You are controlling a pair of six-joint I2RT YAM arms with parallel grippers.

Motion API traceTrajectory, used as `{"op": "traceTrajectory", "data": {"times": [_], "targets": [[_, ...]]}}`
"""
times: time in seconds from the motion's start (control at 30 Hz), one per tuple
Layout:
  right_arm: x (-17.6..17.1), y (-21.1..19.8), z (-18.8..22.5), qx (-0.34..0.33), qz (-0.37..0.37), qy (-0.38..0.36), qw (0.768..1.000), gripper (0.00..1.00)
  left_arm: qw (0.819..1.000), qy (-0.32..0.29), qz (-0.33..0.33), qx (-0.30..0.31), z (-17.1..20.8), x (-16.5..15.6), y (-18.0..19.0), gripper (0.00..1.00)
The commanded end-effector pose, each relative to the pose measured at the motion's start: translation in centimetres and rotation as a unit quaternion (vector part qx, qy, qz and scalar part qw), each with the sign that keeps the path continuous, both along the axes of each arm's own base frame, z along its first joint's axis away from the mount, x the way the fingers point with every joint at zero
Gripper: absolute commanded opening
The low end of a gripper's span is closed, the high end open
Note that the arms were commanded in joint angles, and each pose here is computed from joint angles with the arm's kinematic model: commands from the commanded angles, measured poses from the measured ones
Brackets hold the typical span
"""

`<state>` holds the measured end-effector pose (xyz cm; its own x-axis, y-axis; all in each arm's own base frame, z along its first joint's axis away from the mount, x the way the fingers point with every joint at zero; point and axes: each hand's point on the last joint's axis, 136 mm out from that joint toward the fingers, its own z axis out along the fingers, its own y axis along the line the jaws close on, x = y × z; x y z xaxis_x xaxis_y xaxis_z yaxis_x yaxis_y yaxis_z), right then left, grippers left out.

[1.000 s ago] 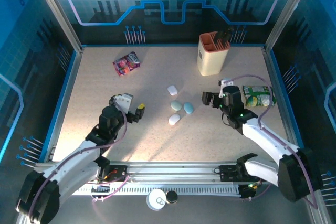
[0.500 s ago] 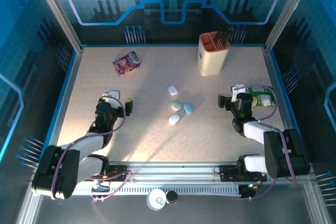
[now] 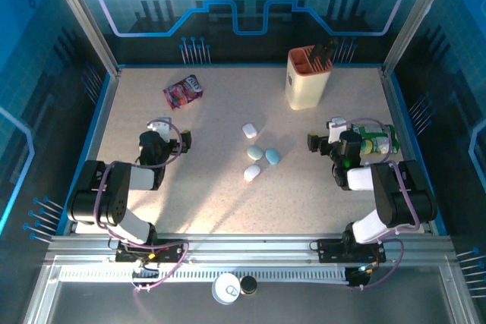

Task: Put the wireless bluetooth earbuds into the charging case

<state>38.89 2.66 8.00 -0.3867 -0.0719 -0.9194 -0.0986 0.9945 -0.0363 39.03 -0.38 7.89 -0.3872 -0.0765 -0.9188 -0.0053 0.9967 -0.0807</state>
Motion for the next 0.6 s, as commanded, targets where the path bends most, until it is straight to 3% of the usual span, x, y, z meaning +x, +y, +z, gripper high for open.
{"op": "traceTrajectory", "data": {"times": [0.0, 0.57], "targets": [[1.09, 0.13, 1.89, -0.006, 0.006, -0.035, 0.999, 1.00, 0.999, -0.034, -0.004, -0.015, 1.74, 0.86, -0.04, 0.99], [1.10, 0.19, 1.90, -0.010, 0.004, -0.035, 0.999, 1.00, 0.999, -0.031, -0.014, -0.012, 1.67, 0.87, -0.44, 0.99]]}}
